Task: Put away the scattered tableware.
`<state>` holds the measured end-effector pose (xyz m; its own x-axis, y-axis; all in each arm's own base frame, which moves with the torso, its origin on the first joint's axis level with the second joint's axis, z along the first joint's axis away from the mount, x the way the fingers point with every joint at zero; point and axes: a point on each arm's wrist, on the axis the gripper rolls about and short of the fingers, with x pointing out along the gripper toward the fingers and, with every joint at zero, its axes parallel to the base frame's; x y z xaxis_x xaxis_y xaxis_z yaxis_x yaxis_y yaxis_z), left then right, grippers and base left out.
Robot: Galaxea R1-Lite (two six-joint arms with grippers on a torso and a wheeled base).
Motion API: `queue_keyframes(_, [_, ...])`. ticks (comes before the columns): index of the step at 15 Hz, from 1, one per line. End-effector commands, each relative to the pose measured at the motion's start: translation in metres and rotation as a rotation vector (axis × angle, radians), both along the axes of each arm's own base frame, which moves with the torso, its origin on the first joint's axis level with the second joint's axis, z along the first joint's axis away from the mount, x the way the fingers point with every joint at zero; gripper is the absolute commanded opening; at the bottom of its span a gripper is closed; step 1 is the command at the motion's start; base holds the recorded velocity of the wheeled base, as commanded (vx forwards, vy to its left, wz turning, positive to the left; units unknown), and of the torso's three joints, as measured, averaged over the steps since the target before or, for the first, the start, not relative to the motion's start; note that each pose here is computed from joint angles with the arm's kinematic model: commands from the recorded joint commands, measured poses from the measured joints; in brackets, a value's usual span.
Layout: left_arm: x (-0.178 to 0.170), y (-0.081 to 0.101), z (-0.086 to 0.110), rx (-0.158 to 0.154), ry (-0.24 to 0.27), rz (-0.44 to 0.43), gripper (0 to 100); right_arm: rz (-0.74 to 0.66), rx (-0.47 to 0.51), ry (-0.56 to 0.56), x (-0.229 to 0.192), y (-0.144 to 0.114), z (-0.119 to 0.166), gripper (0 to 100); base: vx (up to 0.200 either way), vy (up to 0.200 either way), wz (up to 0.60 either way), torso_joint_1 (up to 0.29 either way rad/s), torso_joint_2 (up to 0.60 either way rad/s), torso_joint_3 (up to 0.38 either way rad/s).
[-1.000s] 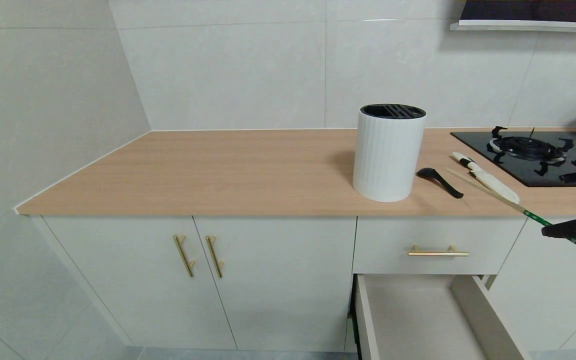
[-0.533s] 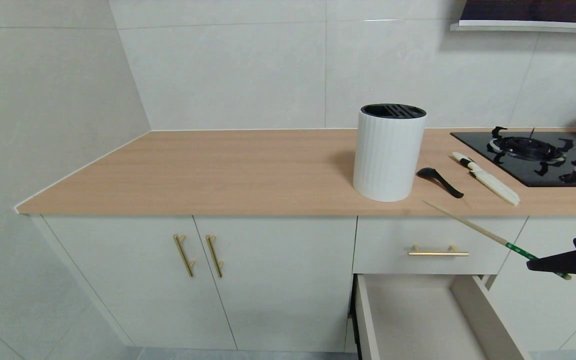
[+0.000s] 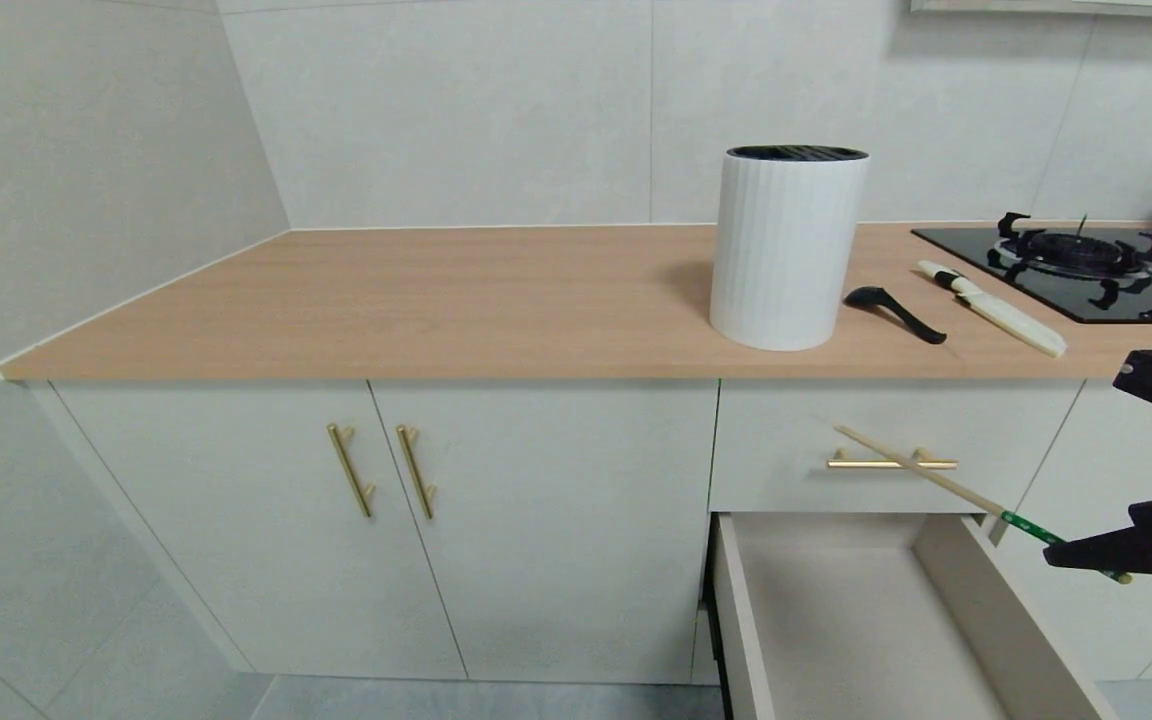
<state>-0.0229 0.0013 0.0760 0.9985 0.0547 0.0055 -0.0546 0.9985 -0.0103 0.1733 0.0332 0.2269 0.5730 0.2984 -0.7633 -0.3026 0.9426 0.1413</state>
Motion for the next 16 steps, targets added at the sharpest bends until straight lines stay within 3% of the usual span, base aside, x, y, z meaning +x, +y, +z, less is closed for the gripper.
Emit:
queue_keyframes(1, [0.000, 0.000, 0.000, -0.001, 0.001, 0.001, 100, 0.001, -0.003, 0.019, 0.004, 0.001, -0.004, 0, 0.000, 0.000, 0.00, -0.178, 0.47, 0.290])
queue_keyframes(8, [0.000, 0.000, 0.000, -0.001, 0.001, 0.001, 100, 0.022, -0.026, 0.040, 0.011, 0.002, -0.016, 0, 0.000, 0.000, 0.00, -0.147, 0.46, 0.309])
queue_keyframes(13, [0.000, 0.000, 0.000, -0.001, 0.001, 0.001, 100, 0.026, -0.030, 0.066, 0.014, 0.002, -0.021, 0, 0.000, 0.000, 0.00, -0.026, 0.11, 0.074])
queue_keyframes(16, [0.000, 0.000, 0.000, -0.001, 0.001, 0.001, 100, 0.071, -0.067, 0.219, 0.040, 0.016, -0.054, 0, 0.000, 0.000, 0.00, 0.000, 0.00, 0.000])
